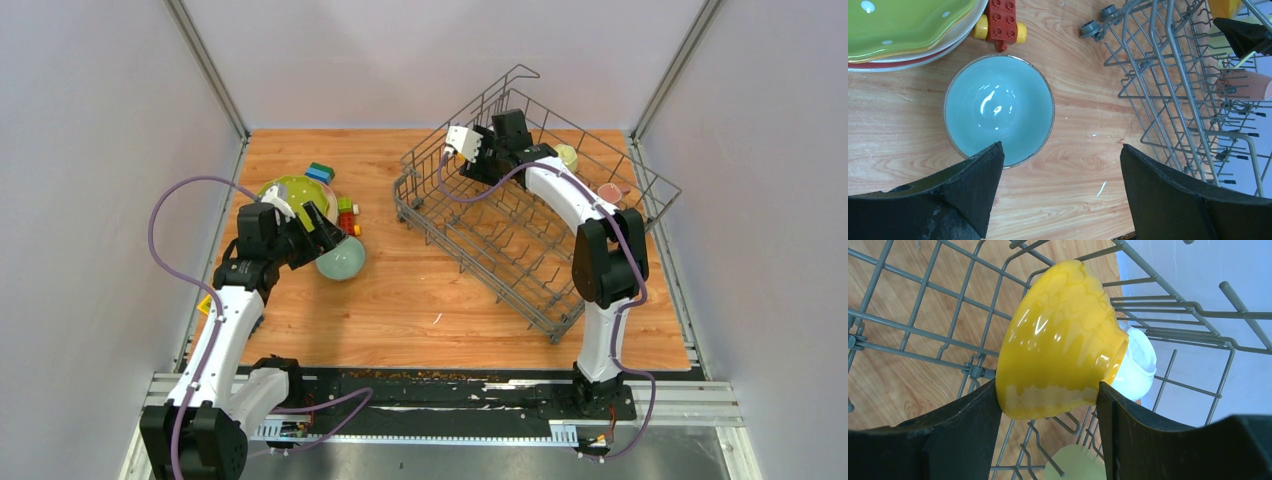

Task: Load the mixed dishes into the dish rack
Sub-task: Turn the bowl upside down on the dish rack.

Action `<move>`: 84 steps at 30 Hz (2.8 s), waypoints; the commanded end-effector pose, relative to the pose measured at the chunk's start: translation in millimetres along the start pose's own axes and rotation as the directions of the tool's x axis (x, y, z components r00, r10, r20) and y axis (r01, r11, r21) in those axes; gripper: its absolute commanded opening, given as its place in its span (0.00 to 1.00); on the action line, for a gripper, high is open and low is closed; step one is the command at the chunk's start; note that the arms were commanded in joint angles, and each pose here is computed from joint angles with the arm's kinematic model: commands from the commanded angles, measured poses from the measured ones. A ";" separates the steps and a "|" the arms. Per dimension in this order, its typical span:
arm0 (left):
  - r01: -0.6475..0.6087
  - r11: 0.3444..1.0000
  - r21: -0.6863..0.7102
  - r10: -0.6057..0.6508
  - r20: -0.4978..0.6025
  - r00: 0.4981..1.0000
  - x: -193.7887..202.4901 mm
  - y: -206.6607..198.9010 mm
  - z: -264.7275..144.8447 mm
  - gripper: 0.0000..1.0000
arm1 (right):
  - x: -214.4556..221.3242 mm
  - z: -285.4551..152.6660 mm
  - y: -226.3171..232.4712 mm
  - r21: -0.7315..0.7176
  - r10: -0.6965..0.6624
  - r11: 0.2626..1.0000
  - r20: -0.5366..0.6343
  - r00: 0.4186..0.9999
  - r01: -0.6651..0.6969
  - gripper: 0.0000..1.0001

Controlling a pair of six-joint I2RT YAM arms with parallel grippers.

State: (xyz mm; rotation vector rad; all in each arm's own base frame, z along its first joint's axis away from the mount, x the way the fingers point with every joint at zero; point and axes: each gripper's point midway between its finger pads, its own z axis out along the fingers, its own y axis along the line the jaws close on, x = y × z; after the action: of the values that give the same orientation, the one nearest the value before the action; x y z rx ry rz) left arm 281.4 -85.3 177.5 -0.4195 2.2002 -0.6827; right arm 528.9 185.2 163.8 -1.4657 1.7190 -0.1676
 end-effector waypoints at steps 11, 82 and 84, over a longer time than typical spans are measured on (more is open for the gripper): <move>-0.016 0.999 0.035 0.015 0.020 1.000 -7.7 -8.0 -1.6 0.93 | -9.2 -4.3 -7.1 -0.004 0.020 1.000 0.019 1.000 -0.020 0.67; -0.015 0.986 -0.167 0.022 0.042 0.999 2.9 37.2 -6.5 1.00 | -54.0 -54.1 -103.5 0.238 0.667 0.552 0.449 0.595 -0.799 0.82; -0.015 0.985 -0.170 0.022 0.041 0.999 3.6 38.4 -6.2 1.00 | -33.4 -56.9 -117.0 0.265 0.724 0.430 0.470 0.505 -0.863 0.88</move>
State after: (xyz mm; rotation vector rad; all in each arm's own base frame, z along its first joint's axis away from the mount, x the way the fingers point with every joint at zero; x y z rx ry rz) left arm 272.1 -60.0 156.3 -0.4992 2.2406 -0.5027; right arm 557.1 199.2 232.3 -0.5190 1.8419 0.1107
